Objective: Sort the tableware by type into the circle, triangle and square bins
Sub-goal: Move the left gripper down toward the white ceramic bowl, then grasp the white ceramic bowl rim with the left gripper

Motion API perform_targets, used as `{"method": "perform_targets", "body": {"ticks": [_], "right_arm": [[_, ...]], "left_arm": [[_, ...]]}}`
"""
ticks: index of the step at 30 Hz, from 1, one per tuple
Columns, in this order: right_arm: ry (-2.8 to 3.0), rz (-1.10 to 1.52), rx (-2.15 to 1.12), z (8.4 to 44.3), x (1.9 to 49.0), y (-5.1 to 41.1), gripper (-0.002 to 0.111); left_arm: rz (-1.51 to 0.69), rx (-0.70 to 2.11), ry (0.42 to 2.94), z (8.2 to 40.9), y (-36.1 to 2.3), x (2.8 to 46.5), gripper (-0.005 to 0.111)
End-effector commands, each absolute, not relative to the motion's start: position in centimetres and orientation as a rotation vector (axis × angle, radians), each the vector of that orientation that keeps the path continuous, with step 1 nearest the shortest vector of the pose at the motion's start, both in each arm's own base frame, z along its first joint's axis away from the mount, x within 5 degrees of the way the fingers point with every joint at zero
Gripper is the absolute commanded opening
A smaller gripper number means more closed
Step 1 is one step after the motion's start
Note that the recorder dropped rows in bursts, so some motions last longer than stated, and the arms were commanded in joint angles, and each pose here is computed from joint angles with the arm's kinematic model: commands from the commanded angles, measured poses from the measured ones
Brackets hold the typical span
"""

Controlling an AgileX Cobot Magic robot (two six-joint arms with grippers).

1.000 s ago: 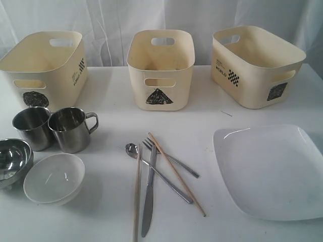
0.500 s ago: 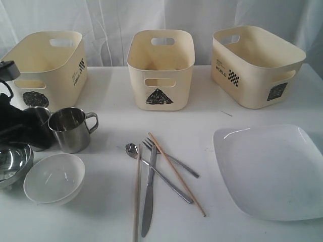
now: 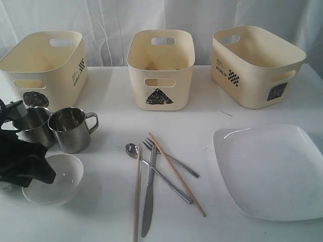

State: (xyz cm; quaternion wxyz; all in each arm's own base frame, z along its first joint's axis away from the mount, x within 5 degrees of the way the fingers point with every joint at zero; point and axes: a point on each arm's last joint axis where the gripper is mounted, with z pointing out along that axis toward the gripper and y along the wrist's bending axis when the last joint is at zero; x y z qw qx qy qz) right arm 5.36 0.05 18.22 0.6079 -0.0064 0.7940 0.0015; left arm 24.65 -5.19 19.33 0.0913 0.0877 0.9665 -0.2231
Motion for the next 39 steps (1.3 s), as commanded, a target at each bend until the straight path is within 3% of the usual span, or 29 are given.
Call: {"method": "perform_targets", "body": {"ticks": [1, 6, 11, 19, 35, 39], "right_arm": [[1.831, -0.007, -0.016, 18.2, 5.3, 0.0, 0.000], [1.831, -0.007, -0.016, 18.2, 5.3, 0.0, 0.000], [1.831, -0.007, -0.016, 18.2, 5.3, 0.0, 0.000], [1.831, 0.008, 0.004, 18.2, 5.3, 0.0, 0.000], [1.831, 0.009, 0.005, 18.2, 5.3, 0.0, 0.000], [1.831, 0.009, 0.005, 18.2, 5.3, 0.0, 0.000]], "left_arm": [[-0.735, 0.275, 2.921, 19.3, -5.6, 23.9, 0.064], [-0.802, 0.354, 2.996, 19.7, -5.7, 23.0, 0.064], [-0.637, 0.226, 3.074, 20.0, -4.8, 23.2, 0.064], [-0.410, 0.074, 2.946, 22.7, -3.6, 23.1, 0.064], [-0.402, -0.155, 2.896, 18.1, -3.3, 21.2, 0.064], [-0.358, -0.172, 2.801, 18.0, -3.1, 22.1, 0.050]]}}
